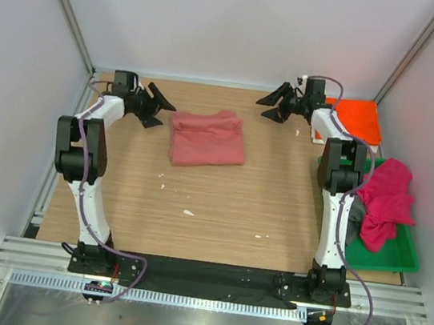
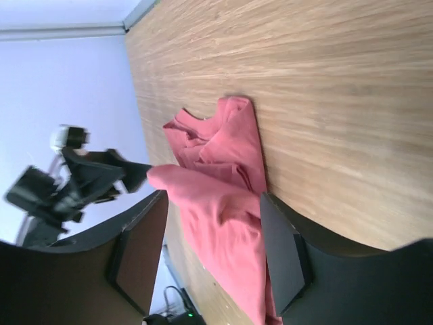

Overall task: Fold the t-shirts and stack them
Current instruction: Fold the tshirt

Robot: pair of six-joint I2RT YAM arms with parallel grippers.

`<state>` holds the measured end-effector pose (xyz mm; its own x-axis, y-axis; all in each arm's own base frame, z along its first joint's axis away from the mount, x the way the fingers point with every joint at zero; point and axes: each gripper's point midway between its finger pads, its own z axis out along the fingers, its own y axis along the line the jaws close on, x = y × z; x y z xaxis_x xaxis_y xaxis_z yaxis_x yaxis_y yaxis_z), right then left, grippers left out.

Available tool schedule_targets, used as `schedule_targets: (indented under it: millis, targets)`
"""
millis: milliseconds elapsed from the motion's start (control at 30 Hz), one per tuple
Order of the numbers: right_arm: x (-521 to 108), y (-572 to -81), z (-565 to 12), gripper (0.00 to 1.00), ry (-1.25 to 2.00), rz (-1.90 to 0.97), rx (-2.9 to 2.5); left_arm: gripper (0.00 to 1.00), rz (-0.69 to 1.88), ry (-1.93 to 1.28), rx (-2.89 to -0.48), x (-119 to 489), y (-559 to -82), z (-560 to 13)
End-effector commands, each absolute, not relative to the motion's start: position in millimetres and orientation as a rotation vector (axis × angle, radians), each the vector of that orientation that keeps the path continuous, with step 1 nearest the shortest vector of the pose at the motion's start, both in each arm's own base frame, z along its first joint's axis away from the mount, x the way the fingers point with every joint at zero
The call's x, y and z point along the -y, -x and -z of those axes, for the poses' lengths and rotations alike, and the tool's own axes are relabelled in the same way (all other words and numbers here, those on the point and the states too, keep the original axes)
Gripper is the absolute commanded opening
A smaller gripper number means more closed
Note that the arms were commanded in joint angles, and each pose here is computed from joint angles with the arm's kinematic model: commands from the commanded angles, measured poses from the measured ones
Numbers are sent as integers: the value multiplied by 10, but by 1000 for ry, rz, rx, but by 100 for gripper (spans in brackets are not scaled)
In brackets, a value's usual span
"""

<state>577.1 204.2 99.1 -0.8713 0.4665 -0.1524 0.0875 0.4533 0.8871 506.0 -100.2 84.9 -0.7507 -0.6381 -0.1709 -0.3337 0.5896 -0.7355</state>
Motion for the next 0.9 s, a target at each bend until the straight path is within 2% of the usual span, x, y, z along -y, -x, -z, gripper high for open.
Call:
schedule_targets:
  millis: [0,200,233,400,500,867]
  targets:
    - [-2071,-5523,-1410,63,-257,-1273,-2366,77,966,592,-2250,979,-5067,-1594]
    - [-2340,-5096,-1280,63,9,-1174,-2405,76,982,371,-2255,1131,-4883,-1651]
    - [-2347,-5093,-1240,64,37,-1132,-2413,77,987,290,-2273,1328,-4837,-1639]
    - [-2347,-5252,-1050,64,142,-1018,-2401,77,781,210,-2368,1275,-4880,-1248]
    - [-2350,-5386,-950,62,160,-984,-2385,70,714,220,-2389,1209,-4981,-1125]
    - [-2559,-5704,-765,54,142,-1060,-2311,70,662,259,-2396,1174,-5287,-955]
